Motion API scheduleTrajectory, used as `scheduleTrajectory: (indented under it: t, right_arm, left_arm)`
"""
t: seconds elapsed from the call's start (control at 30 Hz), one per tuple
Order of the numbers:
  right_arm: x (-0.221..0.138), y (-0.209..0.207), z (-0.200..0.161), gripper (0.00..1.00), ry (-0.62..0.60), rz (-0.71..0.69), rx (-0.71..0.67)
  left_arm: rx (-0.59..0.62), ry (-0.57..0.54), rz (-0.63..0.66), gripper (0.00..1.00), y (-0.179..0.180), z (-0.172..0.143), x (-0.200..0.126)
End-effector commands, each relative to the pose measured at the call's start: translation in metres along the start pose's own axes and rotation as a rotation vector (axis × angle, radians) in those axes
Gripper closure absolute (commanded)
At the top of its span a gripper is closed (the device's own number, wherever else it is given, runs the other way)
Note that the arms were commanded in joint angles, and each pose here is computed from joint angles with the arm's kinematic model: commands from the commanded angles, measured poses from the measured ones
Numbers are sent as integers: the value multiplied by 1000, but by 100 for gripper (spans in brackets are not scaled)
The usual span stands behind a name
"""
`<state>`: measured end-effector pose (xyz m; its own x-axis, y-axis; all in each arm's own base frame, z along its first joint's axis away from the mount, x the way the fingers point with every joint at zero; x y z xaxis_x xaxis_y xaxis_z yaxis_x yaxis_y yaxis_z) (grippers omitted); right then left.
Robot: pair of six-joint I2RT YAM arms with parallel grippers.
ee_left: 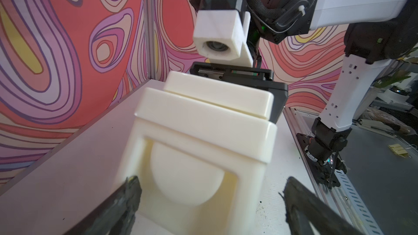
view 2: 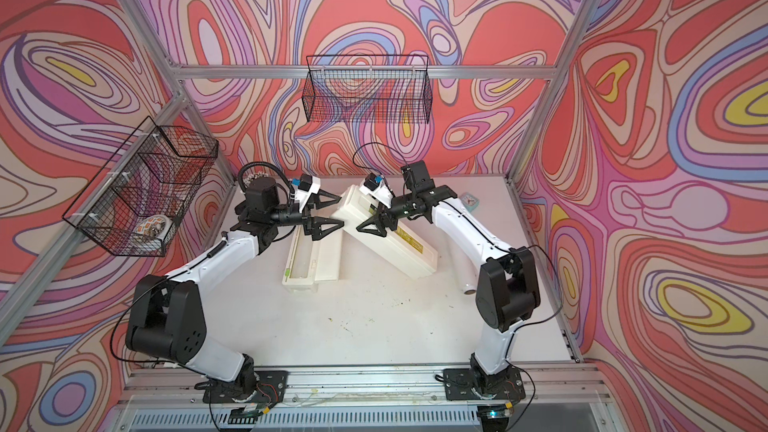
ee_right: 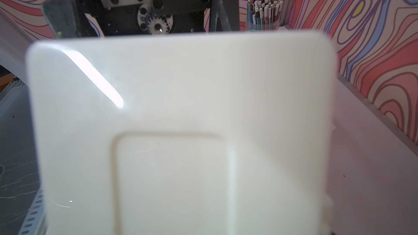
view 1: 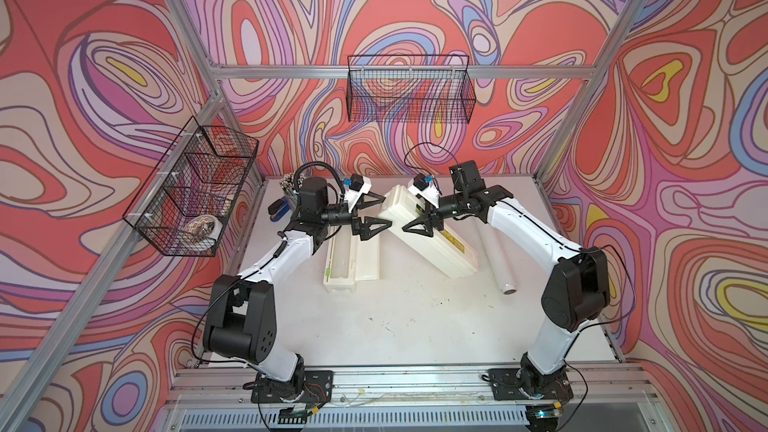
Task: Put plastic wrap rolls into dispensers
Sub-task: Open the lid of the plastic wrap cutting box.
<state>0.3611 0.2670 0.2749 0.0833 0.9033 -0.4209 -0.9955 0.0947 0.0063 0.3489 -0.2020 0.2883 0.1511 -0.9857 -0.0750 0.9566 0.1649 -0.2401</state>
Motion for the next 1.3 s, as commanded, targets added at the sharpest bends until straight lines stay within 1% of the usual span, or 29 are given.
scheduleTrajectory:
  t: [0.0, 0.17, 0.23, 0.3, 0.37, 0.47, 0.6, 0.7, 0.77, 0.8, 0.9, 1.0, 1.1, 1.2, 1.27]
  right_arm:
    - [-10, 21, 38, 47, -125, 52, -150]
    - [-9, 23, 40, 46, -144, 86, -141]
    - [-9, 25, 41, 47, -152, 102, -132]
    - [-9, 28, 40, 46, -146, 102, -133]
    - [-9, 30, 37, 46, -133, 96, -133]
    - [-9, 33, 30, 46, -115, 96, -125]
    - [-8, 33, 22, 46, -91, 83, -116]
    - [-8, 33, 24, 47, -95, 86, -110]
    - [-9, 35, 27, 47, -105, 94, -116]
    - [-10, 36, 29, 47, -113, 101, -118]
    - [-11, 37, 32, 48, -133, 111, -132]
    - [-11, 41, 32, 49, -145, 128, -156]
    - [-9, 43, 30, 49, -152, 145, -174]
    - [-7, 40, 30, 50, -149, 152, -158]
    - [-4, 40, 28, 50, -144, 158, -150]
  left_arm:
    - [23, -29, -61, 0, -4, 2, 12]
    - [42, -30, -36, 0, -4, -6, 21]
    - [58, -30, 7, 0, 1, -7, 21]
    - [88, -35, 99, 0, 11, -6, 16]
    - [103, -70, 154, 0, 19, 1, 7]
    - [104, -100, 190, 0, 24, 11, -7]
    - [157, -64, 240, 0, 16, 15, -15]
    - [180, -47, 262, 0, 10, 12, -19]
    - [171, -28, 249, 0, 8, 6, -19]
    - [156, -24, 220, 0, 8, 2, -17]
    - [101, -46, 143, 0, 10, 0, -11]
    - [87, -82, 110, 0, 14, 1, -7]
    - [59, -66, 58, 0, 13, -2, 3]
    - [74, -39, 40, 0, 8, -7, 15]
    - [88, -60, 37, 0, 6, -4, 19]
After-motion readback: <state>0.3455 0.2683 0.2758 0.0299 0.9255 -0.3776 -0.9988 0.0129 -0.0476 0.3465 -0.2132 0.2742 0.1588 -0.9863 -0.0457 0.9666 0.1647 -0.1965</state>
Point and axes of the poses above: each gripper's point midway between its finger pads, its own x axis out along the fingers, its own y axis along the line the jaws close on, z = x × y, the point moved 4 cm from there along -x, back along the fingers, and after that the axes turned 5 degrees about -x, right-handed, at the moved point
